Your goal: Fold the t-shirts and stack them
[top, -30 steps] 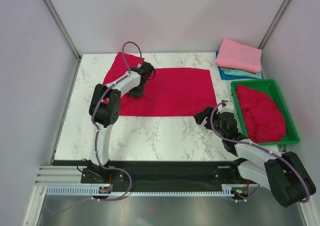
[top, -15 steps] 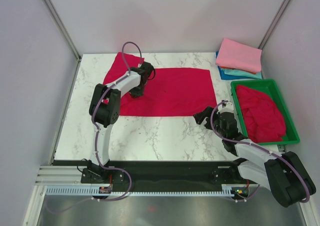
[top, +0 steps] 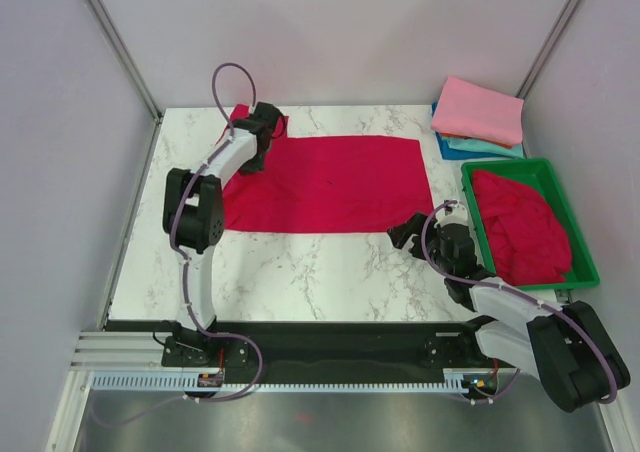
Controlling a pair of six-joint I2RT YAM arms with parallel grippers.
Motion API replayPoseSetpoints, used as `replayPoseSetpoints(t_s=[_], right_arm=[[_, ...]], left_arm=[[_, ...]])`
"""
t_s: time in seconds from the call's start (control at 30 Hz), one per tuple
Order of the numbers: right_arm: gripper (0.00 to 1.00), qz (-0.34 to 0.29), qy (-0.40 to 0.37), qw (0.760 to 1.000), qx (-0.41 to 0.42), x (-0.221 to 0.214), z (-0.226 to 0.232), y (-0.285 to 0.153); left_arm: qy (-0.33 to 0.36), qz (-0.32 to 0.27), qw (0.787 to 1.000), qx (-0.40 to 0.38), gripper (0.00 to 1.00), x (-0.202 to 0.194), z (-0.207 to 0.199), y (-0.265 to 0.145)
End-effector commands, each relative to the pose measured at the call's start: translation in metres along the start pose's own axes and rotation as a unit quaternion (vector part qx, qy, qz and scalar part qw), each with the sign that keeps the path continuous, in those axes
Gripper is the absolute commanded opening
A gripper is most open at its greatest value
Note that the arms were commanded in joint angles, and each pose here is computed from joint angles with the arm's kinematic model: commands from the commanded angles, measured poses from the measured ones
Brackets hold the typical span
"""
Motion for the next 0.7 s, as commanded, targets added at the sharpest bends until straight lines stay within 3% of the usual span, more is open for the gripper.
replayPoseSetpoints(t_s=[0.0, 0.5, 0.6, 0.63, 0.67], right_arm=[[0.96, -0.014, 0.005, 1.0, 0.02, 0.01, 0.009, 0.003], [0.96, 0.006, 0.006, 1.0, 0.024, 0.007, 0.009, 0.009], [0.96, 0.011, 0.006, 1.0, 0.025, 0.006, 0.009, 0.011], [0.96, 0.012, 0.007, 1.0, 0.023, 0.006, 0.009, 0.012], [0.96, 0.014, 0.007, 1.0, 0.025, 0.005, 0.009, 0.012]], left_arm=[[-0.029, -0.065, 0.996, 0.056, 0.02, 0.044, 0.062, -0.028], [-0.034, -0.089, 0.992, 0.087, 0.02, 0.1, 0.085, 0.04], [-0.041, -0.079, 0.992, 0.093, 0.41, 0.094, 0.088, 0.045], [-0.052, -0.078, 0.991, 0.097, 0.63, 0.092, 0.092, 0.045], [-0.056, -0.07, 0.991, 0.103, 0.69, 0.086, 0.095, 0.046]])
Point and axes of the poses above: each gripper's point midway between its finger pads, its own y axis out along the fingers, its own z axis along the line the jaws close on, x = y × z, the point moved 1 cm from there along -y, back along the fingers, and after that the axes turned 1 degree about -y, right-handed, at the moved point
